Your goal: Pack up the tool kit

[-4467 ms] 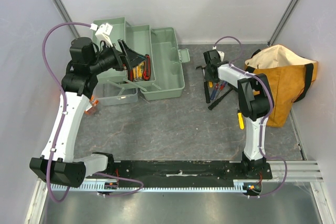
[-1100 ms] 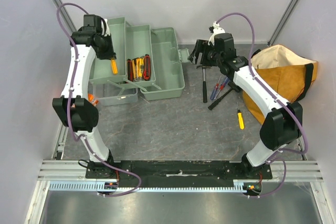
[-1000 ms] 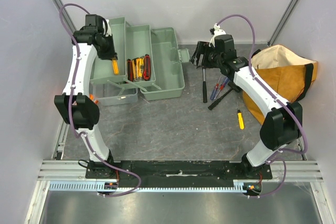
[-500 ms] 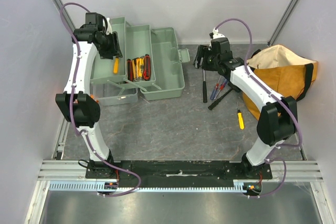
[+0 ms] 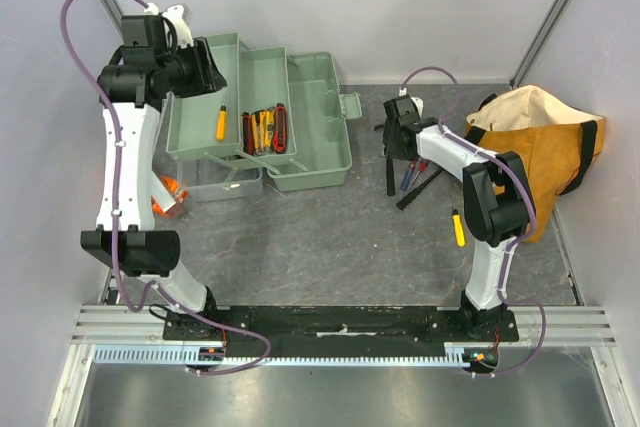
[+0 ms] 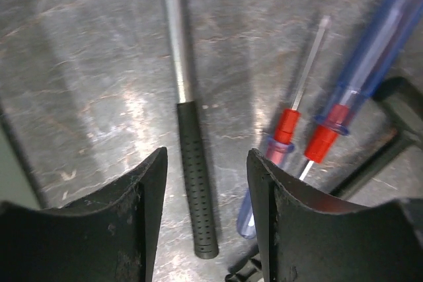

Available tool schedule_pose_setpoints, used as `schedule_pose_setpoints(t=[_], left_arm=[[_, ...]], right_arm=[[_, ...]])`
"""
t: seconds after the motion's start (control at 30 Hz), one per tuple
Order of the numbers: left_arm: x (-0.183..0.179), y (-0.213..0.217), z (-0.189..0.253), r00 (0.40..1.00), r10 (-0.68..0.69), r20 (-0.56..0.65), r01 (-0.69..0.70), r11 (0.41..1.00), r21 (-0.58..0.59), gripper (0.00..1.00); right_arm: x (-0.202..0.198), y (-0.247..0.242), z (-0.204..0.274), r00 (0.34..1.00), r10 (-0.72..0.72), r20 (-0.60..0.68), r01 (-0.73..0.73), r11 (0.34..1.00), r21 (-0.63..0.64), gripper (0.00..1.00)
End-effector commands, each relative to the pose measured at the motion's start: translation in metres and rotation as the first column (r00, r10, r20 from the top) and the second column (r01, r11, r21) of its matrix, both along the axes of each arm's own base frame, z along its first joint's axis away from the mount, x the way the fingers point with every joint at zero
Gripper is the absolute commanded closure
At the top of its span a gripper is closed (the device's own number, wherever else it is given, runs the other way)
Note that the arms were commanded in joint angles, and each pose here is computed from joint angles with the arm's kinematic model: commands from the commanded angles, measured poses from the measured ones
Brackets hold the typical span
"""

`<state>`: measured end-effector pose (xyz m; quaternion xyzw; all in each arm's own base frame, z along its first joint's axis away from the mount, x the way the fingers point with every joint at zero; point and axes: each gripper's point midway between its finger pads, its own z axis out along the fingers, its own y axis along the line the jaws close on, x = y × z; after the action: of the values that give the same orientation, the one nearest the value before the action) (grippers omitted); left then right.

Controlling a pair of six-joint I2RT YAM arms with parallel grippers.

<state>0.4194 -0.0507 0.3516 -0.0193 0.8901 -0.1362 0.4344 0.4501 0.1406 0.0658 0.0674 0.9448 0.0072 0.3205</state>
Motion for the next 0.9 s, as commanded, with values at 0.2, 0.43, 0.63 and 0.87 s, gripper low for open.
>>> schedule_pose_setpoints(t=[0.2,0.43,0.63,0.87], left_arm=[[-0.012,-0.022,0.03,0.991,-0.086,0.101,0.095,0.992,-0.083,0.41],[-0.013,-0.026,0.025,0.992,-0.098,0.084,0.107,0.989,-0.103,0.41],[-0.013,-0.026,0.022,0.992,-0.097,0.077,0.104,0.99,-0.1,0.41],[-0.018,-0.031,0.025,0.99,-0.118,0.079,0.127,0.984,-0.122,0.41]], right_arm=[[-0.006,-0.051,-0.011,0.978,-0.205,0.025,0.206,0.957,-0.204,0.45],[-0.008,-0.049,-0.034,0.975,-0.223,-0.026,0.214,0.959,-0.185,0.46],[-0.014,-0.052,-0.053,0.966,-0.25,-0.071,0.236,0.957,-0.172,0.46],[-0.015,-0.047,-0.062,0.966,-0.234,-0.109,0.22,0.967,-0.13,0.89]])
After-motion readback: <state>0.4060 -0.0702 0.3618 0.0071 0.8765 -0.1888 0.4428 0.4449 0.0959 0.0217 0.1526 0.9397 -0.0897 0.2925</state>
